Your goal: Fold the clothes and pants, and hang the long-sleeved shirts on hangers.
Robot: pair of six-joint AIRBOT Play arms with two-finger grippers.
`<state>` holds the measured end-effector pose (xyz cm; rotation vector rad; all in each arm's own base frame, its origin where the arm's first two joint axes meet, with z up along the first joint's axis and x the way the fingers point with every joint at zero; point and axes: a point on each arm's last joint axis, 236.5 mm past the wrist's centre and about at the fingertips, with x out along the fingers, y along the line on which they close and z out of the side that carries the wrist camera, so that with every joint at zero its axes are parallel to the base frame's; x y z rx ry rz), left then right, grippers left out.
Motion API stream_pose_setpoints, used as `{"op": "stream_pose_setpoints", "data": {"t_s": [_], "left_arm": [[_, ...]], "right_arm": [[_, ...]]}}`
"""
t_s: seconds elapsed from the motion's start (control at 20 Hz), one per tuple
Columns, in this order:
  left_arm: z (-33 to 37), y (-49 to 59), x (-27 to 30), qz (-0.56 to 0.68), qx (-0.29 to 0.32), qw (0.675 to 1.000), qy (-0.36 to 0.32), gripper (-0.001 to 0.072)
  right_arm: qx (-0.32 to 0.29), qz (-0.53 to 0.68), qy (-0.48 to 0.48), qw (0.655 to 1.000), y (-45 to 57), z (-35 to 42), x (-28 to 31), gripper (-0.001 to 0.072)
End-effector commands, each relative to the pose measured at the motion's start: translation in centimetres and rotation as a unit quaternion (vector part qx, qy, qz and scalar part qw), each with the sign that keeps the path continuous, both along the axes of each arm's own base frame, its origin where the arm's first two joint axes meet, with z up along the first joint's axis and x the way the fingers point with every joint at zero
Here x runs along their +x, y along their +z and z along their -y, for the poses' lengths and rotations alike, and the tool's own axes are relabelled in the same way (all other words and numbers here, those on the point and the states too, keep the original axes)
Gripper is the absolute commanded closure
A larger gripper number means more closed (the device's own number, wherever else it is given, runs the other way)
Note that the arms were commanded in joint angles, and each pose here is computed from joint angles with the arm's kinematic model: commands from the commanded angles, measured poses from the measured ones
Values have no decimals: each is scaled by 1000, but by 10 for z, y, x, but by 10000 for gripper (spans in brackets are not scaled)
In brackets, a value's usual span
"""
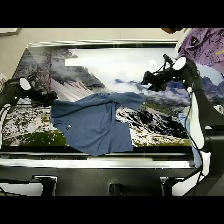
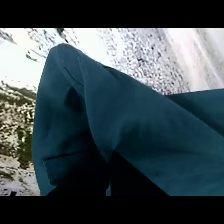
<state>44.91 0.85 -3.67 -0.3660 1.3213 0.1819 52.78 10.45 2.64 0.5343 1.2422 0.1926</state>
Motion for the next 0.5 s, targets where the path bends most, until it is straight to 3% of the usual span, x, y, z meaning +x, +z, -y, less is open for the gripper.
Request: {"op": "stream_pose_setpoints", "data": {"t_s": [0.0, 0.1, 0.2, 0.35, 0.45], "left_arm": [[-5, 9, 3, 2, -1, 1000, 5, 692], [-8, 14, 2, 0, -2, 1000, 7, 692], [-8, 14, -1, -5, -2, 1000, 7, 692], [-7, 14, -2, -8, -3, 1000, 7, 691], [-7, 13, -3, -9, -3, 1000, 6, 691]], "right_arm": [[-52, -12, 34, 998, 28, 51, -34, 149], [-54, -33, 21, 998, 46, 98, -63, 153], [-11, -64, 18, 998, 43, 116, -101, 153], [121, -116, 43, 985, 6, 68, -168, 152], [157, -155, 55, 974, -32, 29, -216, 153]]}}
